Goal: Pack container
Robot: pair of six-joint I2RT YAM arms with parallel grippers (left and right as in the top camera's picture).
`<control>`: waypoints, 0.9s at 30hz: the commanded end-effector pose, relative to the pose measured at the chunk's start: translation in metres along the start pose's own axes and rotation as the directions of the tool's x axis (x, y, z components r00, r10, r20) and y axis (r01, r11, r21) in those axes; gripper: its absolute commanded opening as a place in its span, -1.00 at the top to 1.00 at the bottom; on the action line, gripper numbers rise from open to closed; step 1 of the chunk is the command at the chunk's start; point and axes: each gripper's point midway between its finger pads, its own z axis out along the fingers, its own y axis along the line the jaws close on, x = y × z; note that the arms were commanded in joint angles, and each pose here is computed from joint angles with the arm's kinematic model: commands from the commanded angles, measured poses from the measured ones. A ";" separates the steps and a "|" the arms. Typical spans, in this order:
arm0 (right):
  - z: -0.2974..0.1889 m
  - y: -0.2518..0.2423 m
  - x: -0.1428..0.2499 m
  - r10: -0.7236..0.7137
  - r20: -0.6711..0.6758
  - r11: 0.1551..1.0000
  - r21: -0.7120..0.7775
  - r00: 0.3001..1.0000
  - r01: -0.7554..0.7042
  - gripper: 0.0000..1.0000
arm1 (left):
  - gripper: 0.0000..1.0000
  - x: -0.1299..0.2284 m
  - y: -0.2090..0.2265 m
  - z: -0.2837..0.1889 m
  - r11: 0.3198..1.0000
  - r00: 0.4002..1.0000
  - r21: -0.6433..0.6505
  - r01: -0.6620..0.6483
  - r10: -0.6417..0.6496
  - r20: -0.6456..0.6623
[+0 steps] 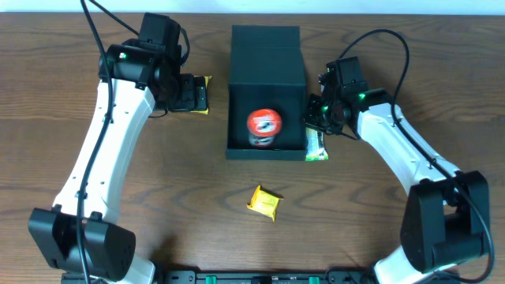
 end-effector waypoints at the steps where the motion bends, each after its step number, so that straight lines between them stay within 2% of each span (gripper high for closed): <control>1: -0.004 -0.004 -0.007 -0.024 0.029 0.999 0.028 0.999 0.023 0.97 | -0.91 -0.002 -0.001 -0.002 1.000 1.000 0.005 0.009 -0.009 0.005; 3: -0.004 0.000 -0.006 -0.024 0.020 1.000 0.008 1.000 0.024 0.97 | -0.91 -0.002 -0.001 -0.002 1.000 1.000 0.005 0.009 -0.009 0.005; 8: -0.007 0.030 0.008 -0.035 -0.064 0.986 -0.168 0.997 0.024 0.97 | -0.91 -0.002 -0.001 -0.002 1.000 1.000 0.005 0.009 -0.009 0.005; 14: -0.013 0.055 0.015 -0.002 -0.126 0.956 -0.292 0.992 -0.035 0.97 | -0.91 -0.002 -0.001 -0.002 1.000 1.000 0.005 0.024 -0.024 0.005; 18: -0.009 0.067 0.023 0.024 -0.142 0.955 -0.289 0.989 -0.065 0.97 | -0.91 -0.004 -0.001 -0.002 1.000 1.000 0.008 0.024 -0.024 0.013; 27: -0.001 0.086 0.032 -0.015 -0.110 0.960 -0.280 0.994 -0.017 0.97 | -0.91 -0.003 -0.001 -0.002 0.999 0.999 0.006 0.035 -0.035 0.008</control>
